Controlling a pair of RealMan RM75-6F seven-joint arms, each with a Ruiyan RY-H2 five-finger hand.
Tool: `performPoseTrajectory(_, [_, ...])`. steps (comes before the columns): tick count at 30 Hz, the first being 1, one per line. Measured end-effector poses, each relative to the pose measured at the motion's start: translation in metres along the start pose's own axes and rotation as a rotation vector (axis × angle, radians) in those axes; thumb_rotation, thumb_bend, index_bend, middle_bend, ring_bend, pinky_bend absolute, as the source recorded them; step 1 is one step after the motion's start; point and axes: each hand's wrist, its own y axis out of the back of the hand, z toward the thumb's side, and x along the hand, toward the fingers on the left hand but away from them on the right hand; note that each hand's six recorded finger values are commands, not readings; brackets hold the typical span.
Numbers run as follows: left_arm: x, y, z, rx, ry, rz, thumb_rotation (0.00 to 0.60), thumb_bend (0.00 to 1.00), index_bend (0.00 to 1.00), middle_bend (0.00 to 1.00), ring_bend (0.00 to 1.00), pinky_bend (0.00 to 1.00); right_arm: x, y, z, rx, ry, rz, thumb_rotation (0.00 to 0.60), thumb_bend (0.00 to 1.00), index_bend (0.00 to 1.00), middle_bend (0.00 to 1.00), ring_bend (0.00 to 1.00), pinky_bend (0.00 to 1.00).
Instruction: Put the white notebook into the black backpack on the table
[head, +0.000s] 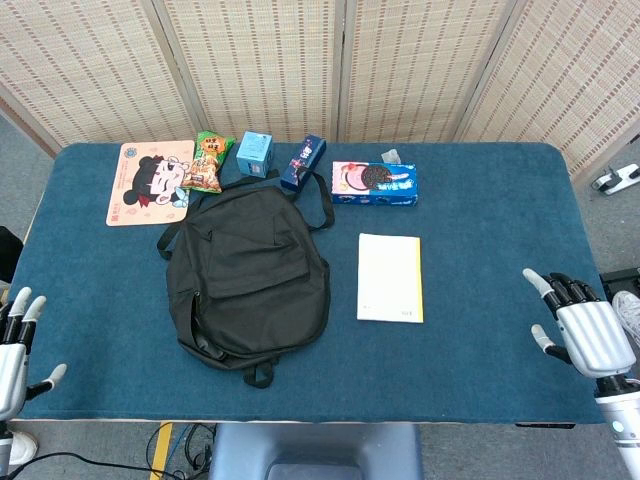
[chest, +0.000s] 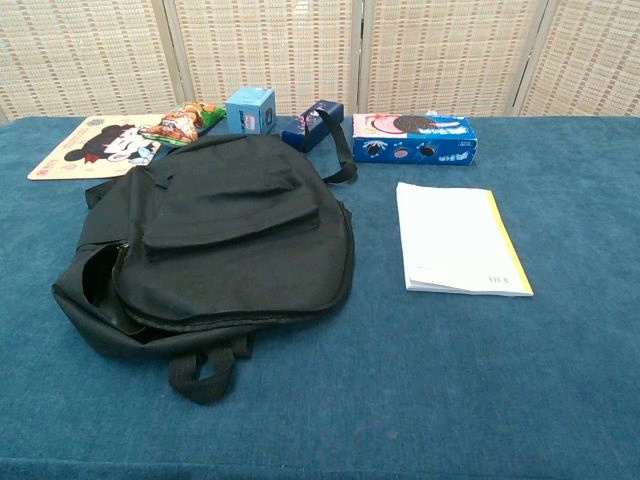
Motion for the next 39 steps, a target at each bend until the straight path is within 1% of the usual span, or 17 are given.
performPoseTrajectory(14, [0.0, -0.001, 0.0, 0.001, 0.003, -0.006, 0.6, 0.18, 0.0, 0.0, 0.0, 0.0, -0.006, 0.0, 0.005, 0.005, 0.03, 0.005, 0.6, 0.32, 0.11, 0.23, 0.15, 0.22])
performPoseTrajectory(28, [-0.001, 0.001, 0.0, -0.003, 0.003, 0.003, 0.6, 0.18, 0.0, 0.0, 0.0, 0.0, -0.026, -0.002, 0.025, 0.037, 0.13, 0.041, 0.6, 0.32, 0.11, 0.24, 0.15, 0.22])
performPoseTrajectory(31, [0.0, 0.0, 0.001, -0.004, 0.0, -0.001, 0.6, 0.18, 0.0, 0.0, 0.0, 0.0, -0.029, -0.007, 0.027, 0.042, 0.144, 0.06, 0.6, 0.31, 0.11, 0.25, 0.15, 0.22])
performPoseTrajectory(34, [0.0, -0.002, 0.003, -0.008, -0.006, -0.006, 0.6, 0.18, 0.0, 0.0, 0.0, 0.0, -0.034, -0.017, 0.033, 0.053, 0.174, 0.086, 0.6, 0.26, 0.12, 0.25, 0.15, 0.22])
performPoseTrajectory(39, [0.0, -0.002, 0.006, -0.007, -0.013, -0.007, 0.6, 0.18, 0.0, 0.0, 0.0, 0.0, -0.048, -0.043, 0.048, 0.072, 0.239, 0.133, 0.6, 0.17, 0.13, 0.25, 0.15, 0.22])
